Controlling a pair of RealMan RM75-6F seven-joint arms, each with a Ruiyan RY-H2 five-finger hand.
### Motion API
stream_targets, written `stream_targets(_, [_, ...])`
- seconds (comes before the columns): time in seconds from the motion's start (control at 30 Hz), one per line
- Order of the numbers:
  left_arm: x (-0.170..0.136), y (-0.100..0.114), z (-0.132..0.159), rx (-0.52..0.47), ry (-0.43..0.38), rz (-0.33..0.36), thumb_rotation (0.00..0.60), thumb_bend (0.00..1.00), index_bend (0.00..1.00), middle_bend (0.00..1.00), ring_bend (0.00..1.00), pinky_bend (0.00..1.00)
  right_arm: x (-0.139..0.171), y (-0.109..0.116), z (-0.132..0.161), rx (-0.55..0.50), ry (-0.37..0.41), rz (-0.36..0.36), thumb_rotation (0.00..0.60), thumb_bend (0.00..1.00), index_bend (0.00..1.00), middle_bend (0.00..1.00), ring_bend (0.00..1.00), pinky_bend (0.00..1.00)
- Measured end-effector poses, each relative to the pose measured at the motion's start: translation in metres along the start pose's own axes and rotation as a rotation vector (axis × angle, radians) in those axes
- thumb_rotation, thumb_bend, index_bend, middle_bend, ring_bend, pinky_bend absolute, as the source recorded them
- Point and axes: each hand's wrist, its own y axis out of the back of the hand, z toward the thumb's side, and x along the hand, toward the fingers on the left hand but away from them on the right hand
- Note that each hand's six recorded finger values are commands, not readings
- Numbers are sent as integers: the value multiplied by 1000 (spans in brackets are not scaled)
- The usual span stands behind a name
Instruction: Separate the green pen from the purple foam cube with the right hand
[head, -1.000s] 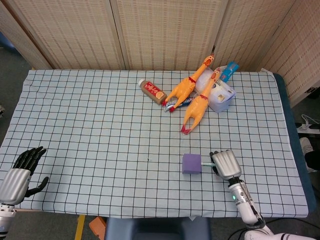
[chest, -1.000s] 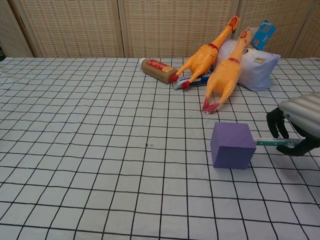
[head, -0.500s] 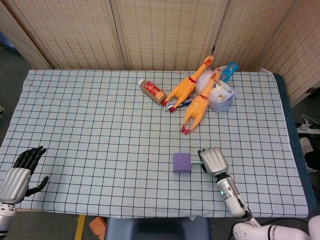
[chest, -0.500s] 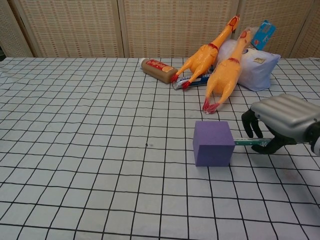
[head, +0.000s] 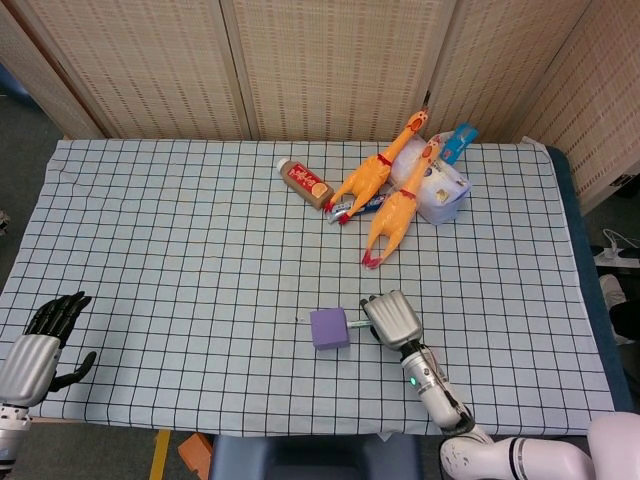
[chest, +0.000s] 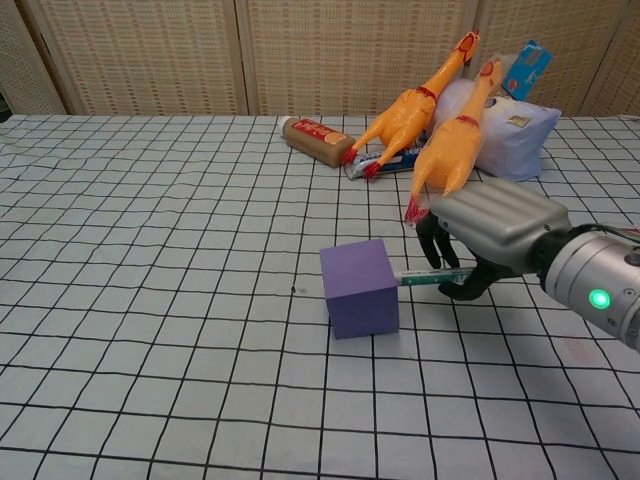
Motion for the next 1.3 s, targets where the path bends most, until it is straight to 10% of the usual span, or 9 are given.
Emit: stream_targets(1.3, [3, 3, -8, -19, 19, 4, 600, 381, 0, 0, 0, 82, -65, 35, 170, -46, 237, 25, 600, 408, 986, 789, 648, 651])
